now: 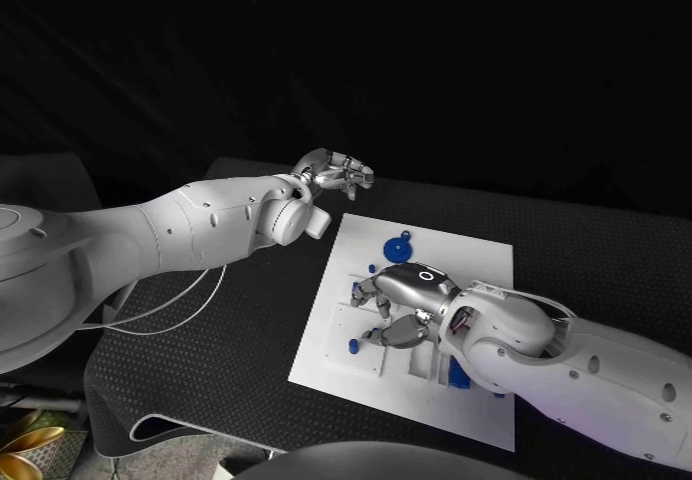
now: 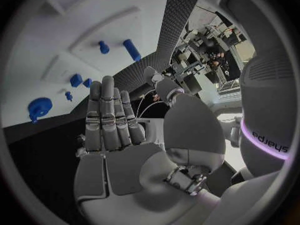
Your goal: Assemble the parts on the task board
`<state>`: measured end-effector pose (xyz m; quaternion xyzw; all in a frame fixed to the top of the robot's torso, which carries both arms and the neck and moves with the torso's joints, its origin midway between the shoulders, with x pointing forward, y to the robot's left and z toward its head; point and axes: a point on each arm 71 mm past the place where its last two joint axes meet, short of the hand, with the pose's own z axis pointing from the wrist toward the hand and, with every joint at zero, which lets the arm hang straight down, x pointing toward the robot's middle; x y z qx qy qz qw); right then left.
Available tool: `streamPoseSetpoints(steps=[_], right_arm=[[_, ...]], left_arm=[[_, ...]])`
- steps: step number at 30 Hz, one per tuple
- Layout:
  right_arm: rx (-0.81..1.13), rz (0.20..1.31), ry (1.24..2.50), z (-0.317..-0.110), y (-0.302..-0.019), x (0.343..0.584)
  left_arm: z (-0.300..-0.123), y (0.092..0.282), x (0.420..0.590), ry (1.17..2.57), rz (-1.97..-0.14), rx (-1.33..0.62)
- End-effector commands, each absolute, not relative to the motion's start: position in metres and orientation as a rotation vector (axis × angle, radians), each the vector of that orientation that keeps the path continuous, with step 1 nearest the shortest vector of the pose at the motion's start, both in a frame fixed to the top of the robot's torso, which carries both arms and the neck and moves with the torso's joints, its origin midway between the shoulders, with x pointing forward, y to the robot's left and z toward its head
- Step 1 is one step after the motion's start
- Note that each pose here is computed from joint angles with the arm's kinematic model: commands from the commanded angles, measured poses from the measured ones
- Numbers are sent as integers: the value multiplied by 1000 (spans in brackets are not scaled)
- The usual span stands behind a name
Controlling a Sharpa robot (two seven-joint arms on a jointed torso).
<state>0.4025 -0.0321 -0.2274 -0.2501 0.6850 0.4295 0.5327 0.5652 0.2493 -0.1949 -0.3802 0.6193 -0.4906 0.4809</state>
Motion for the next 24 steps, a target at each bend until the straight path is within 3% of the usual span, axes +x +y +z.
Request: streamPoseSetpoints(steps=[1,4,9,14,18,24], right_arm=[[-478,1108,1638,-217,-39,408],[-396,1116,1649,-210,-55,417],[-107,1103,1766,-201,-107,446],[57,897,1892,-202,-157,460],[148,808,2016,-211,-182,458],[386,825,2180,-224,-204,447]], left_arm=[[-194,248,565,1515,-1212,-922],[-195,247,565,1518,-1214,-920],[-198,250,564,1527,-1206,-921],[-199,257,563,1523,-1189,-925],[-199,262,562,1519,-1181,-926],[-205,264,557,1533,-1178,-931]])
